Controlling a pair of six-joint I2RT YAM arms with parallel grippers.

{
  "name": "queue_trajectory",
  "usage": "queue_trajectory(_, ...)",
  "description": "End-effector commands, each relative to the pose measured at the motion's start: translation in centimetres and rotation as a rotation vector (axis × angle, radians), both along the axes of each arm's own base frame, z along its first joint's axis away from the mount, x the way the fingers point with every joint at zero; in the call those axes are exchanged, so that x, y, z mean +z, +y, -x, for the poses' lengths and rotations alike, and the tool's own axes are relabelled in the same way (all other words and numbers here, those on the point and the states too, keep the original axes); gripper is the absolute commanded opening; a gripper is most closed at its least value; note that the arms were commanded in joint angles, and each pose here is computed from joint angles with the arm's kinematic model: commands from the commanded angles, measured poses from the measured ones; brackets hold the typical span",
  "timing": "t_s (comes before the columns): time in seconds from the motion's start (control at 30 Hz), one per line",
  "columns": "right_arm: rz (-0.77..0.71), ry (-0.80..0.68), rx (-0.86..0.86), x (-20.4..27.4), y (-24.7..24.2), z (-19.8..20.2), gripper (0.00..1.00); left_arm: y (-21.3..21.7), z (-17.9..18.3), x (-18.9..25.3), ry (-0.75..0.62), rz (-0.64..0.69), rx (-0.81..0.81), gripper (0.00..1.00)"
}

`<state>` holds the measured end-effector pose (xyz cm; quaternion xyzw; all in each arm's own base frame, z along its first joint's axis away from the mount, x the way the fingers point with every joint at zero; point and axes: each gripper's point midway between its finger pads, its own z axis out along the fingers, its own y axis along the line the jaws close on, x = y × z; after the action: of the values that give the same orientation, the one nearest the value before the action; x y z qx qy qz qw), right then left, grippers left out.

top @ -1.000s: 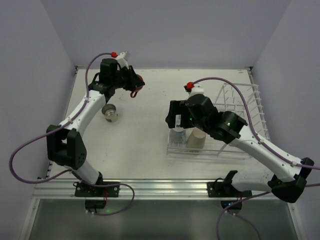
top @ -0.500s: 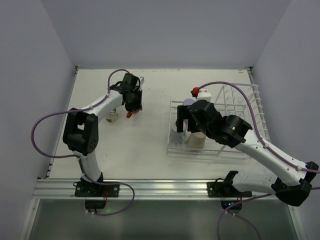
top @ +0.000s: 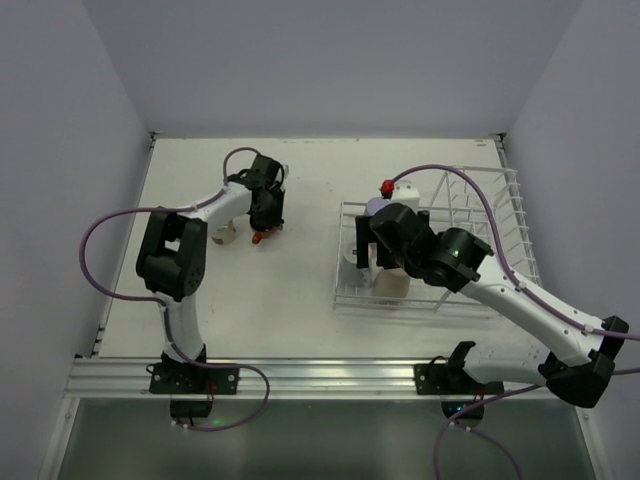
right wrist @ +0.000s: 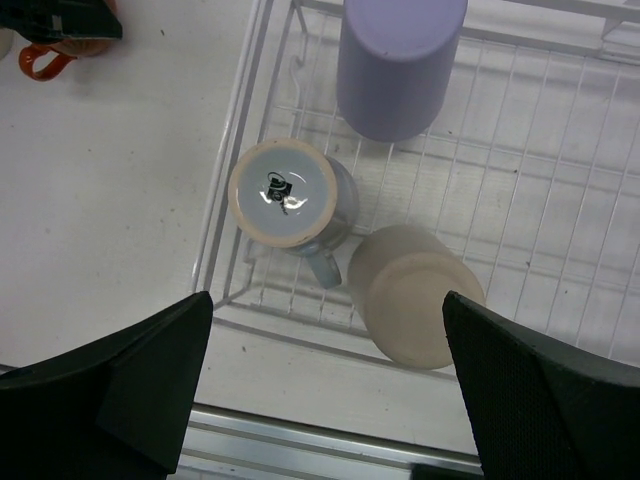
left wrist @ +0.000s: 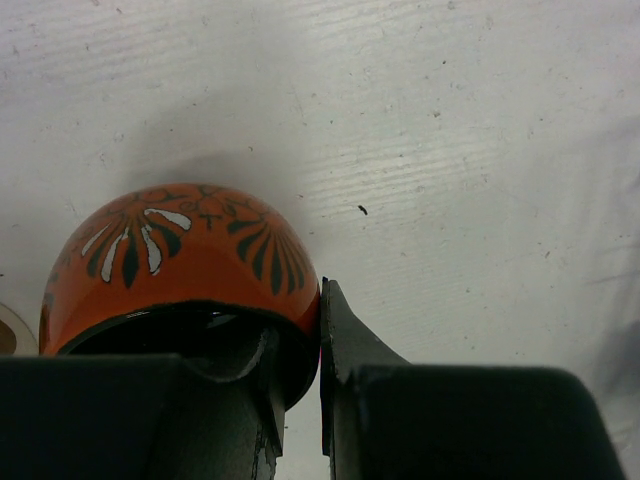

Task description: Unload the cups from the dish rack

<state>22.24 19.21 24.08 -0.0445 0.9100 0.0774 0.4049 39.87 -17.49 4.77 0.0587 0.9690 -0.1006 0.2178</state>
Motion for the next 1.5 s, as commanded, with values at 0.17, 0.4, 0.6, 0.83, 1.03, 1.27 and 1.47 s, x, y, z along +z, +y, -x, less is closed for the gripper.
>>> queue_trajectory(0.17,0.083,0.036,-0.084,-1.5,-1.0,-0.2,0.99,1.3,-0.9,-0.7,-0.025,-0.035,0.044,0.0)
queue_trajectory(0.4,0.08,0.034,-0.124,-1.6,-1.1,-0.4,0.99,2.4,-0.6,-1.2,-0.006,-0.077,0.059,0.0)
queue_trajectory(0.6,0.116,0.043,-0.087,-2.0,-0.7,-0.7,0.99,2.8,-0.5,-1.4,0.003,-0.087,0.072,0.11)
queue_trajectory(0.83,0.138,0.034,-0.014,-2.0,1.0,-1.4,0.99,2.8,-0.5,-1.1,-0.004,-0.072,0.072,0.27)
queue_trajectory(1.03,0.111,0.016,0.037,-1.4,2.0,-1.6,0.99,3.1,-0.9,-0.4,-0.02,-0.063,0.084,0.38)
queue_trajectory(1.27,0.155,0.011,-0.028,-0.8,0.4,-1.7,0.99,3.1,-1.1,0.6,-0.042,-0.061,0.091,0.52)
queue_trajectory(1.47,0.161,-0.009,-0.099,-0.6,-0.5,-2.0,0.99,2.9,-1.4,3.4,-0.094,-0.035,0.09,0.61)
